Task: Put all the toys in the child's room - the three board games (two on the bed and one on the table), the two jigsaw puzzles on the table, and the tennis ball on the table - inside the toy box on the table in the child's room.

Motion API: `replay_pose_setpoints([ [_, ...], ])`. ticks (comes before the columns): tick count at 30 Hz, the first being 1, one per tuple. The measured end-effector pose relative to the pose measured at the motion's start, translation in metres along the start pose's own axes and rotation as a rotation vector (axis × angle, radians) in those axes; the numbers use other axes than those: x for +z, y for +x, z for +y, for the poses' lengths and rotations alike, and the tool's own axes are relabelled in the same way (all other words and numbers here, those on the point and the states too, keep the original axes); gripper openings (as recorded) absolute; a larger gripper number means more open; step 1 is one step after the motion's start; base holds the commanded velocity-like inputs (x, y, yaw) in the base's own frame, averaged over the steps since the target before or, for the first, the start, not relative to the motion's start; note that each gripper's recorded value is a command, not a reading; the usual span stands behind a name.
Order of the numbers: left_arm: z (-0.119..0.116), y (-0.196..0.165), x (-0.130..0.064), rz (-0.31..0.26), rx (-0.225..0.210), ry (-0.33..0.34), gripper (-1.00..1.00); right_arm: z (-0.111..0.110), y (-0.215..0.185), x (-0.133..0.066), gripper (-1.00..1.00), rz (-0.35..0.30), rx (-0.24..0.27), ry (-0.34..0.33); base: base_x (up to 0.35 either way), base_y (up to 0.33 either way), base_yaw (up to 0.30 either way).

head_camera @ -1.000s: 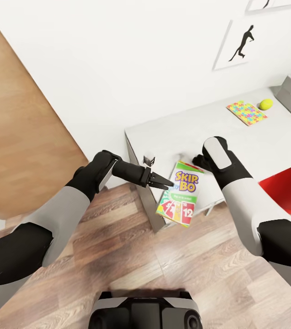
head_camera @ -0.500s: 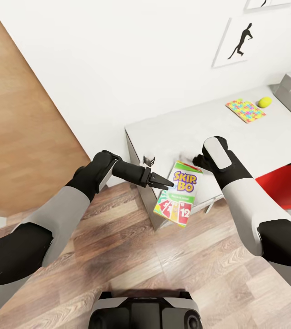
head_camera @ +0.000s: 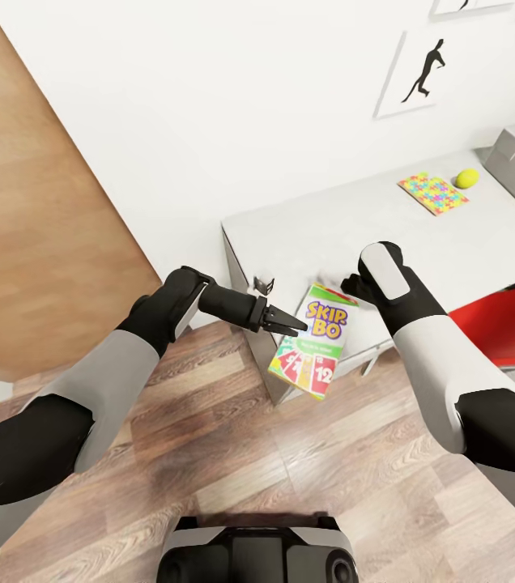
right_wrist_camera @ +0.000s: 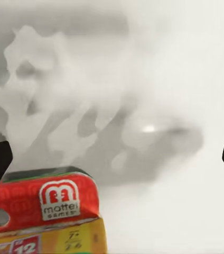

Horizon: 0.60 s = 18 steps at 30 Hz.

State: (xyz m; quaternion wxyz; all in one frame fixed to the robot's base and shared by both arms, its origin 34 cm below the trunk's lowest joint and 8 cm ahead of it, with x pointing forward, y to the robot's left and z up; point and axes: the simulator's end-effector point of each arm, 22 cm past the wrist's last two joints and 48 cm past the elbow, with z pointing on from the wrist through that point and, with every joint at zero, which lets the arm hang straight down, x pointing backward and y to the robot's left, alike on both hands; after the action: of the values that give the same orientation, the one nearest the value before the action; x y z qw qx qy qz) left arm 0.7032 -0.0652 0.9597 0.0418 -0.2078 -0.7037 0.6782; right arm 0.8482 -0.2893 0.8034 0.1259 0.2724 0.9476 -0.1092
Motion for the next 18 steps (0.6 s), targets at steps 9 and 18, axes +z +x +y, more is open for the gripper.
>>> replay_pose_setpoints([
  [9, -0.0001, 0.0002, 0.0001, 0.001, 0.0, 0.0, 1.0, 0.0001, 0.0002, 0.0001, 1.0, 0.002, 0.005, -0.003, -0.032, 0.0, 0.0],
  [18, 0.0003, -0.0001, -0.0003, -0.001, 0.0, 0.0, 1.0, 0.0004, 0.0002, 0.0, 1.0, 0.001, 0.0, 0.0, -0.024, 0.006, 0.0],
])
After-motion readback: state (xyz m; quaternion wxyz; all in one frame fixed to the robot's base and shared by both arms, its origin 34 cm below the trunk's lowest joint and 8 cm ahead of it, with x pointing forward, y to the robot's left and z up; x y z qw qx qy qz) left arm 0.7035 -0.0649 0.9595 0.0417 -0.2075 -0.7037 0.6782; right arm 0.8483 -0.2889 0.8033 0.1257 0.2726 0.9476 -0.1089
